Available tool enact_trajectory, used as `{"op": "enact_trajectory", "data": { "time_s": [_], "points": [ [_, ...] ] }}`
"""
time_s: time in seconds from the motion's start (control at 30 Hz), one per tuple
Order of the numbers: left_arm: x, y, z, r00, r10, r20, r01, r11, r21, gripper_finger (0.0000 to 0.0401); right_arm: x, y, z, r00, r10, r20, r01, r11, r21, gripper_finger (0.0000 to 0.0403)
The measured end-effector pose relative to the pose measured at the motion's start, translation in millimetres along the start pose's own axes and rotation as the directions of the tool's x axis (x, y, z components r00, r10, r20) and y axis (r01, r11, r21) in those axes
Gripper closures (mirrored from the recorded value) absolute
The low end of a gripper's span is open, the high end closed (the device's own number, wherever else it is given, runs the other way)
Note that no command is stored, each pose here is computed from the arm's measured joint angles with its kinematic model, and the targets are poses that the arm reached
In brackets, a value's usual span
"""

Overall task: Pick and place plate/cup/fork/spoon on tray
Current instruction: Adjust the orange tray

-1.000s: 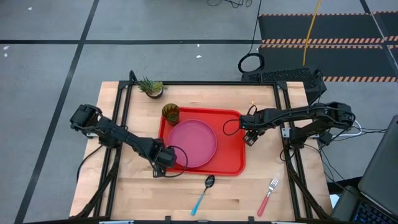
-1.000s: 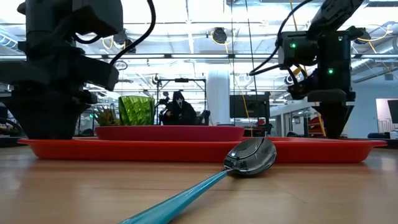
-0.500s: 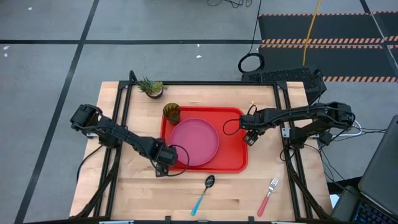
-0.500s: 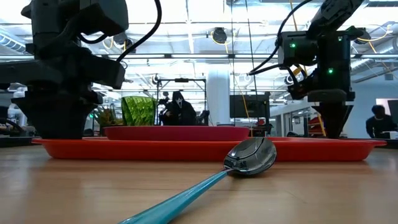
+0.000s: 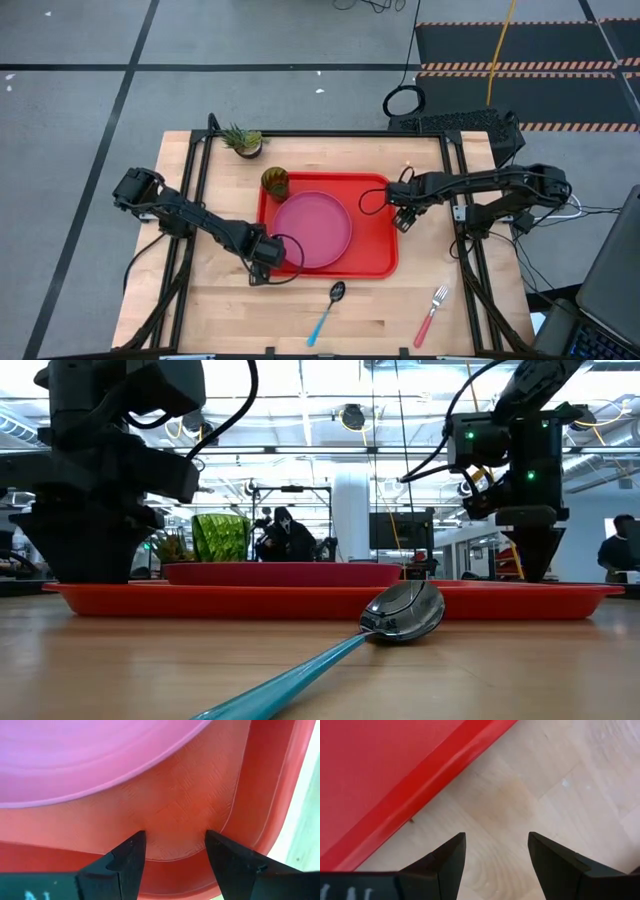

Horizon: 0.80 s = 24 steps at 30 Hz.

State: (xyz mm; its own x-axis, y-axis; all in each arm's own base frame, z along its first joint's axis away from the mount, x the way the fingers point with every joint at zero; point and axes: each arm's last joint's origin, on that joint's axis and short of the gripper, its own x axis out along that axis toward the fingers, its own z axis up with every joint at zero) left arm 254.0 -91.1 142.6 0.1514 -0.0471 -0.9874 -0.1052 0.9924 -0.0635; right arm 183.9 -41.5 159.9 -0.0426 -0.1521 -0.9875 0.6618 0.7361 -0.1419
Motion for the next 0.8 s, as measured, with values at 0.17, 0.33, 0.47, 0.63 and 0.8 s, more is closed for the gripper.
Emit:
{"op": "enact_trajectory", "data": {
  "time_s": [0.17, 0.33, 0.47, 0.63, 0.8],
  "points": [
    [-2, 0, -1, 1.000, -0.011, -0.022, 0.012, 1.000, 0.026, 0.0192, -4, -4, 0, 1.000, 0.012, 0.019, -0.012, 1.000, 0.010, 0.0195],
    [-4, 1, 2, 1.000, -0.016, -0.019, 0.016, 0.999, 0.029, 0.0192, -8, -7, 0, 0.999, 0.023, 0.043, -0.024, 0.999, 0.026, 0.0195],
    [-4, 2, 4, 1.000, -0.015, -0.006, 0.015, 1.000, 0.024, 0.0192, -10, -9, 0, 0.998, 0.027, 0.056, -0.030, 0.999, 0.036, 0.0195],
    [-4, 4, 5, 1.000, -0.011, -0.001, 0.011, 1.000, 0.020, 0.0192, -11, -10, 0, 0.998, 0.028, 0.061, -0.031, 0.999, 0.041, 0.0195],
    [-4, 4, 6, 1.000, -0.013, 0.004, 0.012, 0.999, 0.052, 0.0192, -11, -11, 1, 0.997, 0.014, 0.073, -0.016, 0.999, 0.031, 0.0195]
  ]
}}
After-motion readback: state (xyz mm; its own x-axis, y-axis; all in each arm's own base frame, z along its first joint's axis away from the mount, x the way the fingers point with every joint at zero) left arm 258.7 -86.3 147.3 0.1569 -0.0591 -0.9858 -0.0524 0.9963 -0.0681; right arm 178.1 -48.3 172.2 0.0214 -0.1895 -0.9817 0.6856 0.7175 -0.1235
